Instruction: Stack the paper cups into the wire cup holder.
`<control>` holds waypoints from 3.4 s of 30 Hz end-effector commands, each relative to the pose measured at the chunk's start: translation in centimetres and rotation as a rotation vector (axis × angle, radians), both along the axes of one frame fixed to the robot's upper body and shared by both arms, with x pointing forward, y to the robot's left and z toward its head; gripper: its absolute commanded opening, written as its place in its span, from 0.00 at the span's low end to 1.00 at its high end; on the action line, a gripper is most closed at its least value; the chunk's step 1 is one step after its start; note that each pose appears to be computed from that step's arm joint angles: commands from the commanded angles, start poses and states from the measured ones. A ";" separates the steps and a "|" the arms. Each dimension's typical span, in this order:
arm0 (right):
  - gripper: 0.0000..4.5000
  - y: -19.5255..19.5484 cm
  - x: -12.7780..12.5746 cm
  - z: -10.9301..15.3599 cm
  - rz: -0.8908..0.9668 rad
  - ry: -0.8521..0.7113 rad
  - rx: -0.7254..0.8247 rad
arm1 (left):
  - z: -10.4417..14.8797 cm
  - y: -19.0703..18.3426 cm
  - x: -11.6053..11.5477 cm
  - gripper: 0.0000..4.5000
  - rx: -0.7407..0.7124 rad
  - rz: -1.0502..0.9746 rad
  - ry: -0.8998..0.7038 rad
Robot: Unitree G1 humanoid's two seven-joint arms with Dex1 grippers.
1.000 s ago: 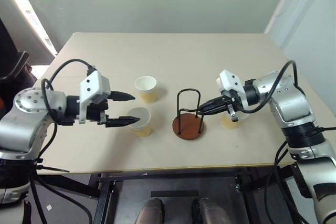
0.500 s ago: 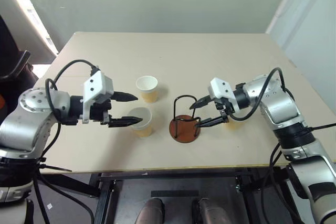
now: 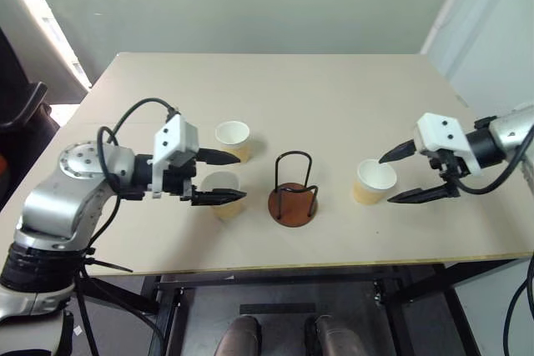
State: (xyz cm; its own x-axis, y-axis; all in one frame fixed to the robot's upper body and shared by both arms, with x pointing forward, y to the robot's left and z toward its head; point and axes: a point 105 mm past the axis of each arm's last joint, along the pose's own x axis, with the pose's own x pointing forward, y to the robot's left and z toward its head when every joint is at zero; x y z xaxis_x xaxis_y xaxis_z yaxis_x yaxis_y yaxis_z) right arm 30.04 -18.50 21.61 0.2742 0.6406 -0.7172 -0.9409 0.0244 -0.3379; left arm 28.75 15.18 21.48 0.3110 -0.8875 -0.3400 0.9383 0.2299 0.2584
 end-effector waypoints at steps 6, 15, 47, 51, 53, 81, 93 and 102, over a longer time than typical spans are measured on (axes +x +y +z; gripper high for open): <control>0.90 0.2 2.3 -2.6 -0.060 -0.049 -0.060 | 0.1 -1.2 1.4 0.84 0.063 0.063 -0.130; 0.77 0.0 3.1 -4.7 -0.092 -0.023 -0.071 | -1.0 -1.0 0.4 0.84 0.032 0.137 -0.124; 0.00 11.1 -1.7 8.2 0.344 -0.258 0.302 | -1.1 0.3 1.5 0.84 -0.024 0.252 -0.132; 0.00 11.7 -1.7 5.5 0.381 -0.203 0.221 | -1.0 0.9 1.4 0.84 -0.019 0.280 -0.136; 0.00 11.7 -1.7 5.0 0.388 -0.191 0.204 | -1.0 1.1 1.2 0.84 -0.015 0.284 -0.133; 0.96 9.3 -0.1 6.7 0.195 -0.117 0.473 | 0.6 5.6 2.8 0.84 0.260 0.314 -0.198; 0.96 13.0 -2.1 5.1 0.284 -0.020 0.525 | -1.6 4.7 5.7 0.84 0.422 0.180 -0.160; 0.97 12.9 -1.2 4.8 0.223 -0.047 0.523 | -2.2 3.1 4.9 0.48 0.409 0.052 -0.110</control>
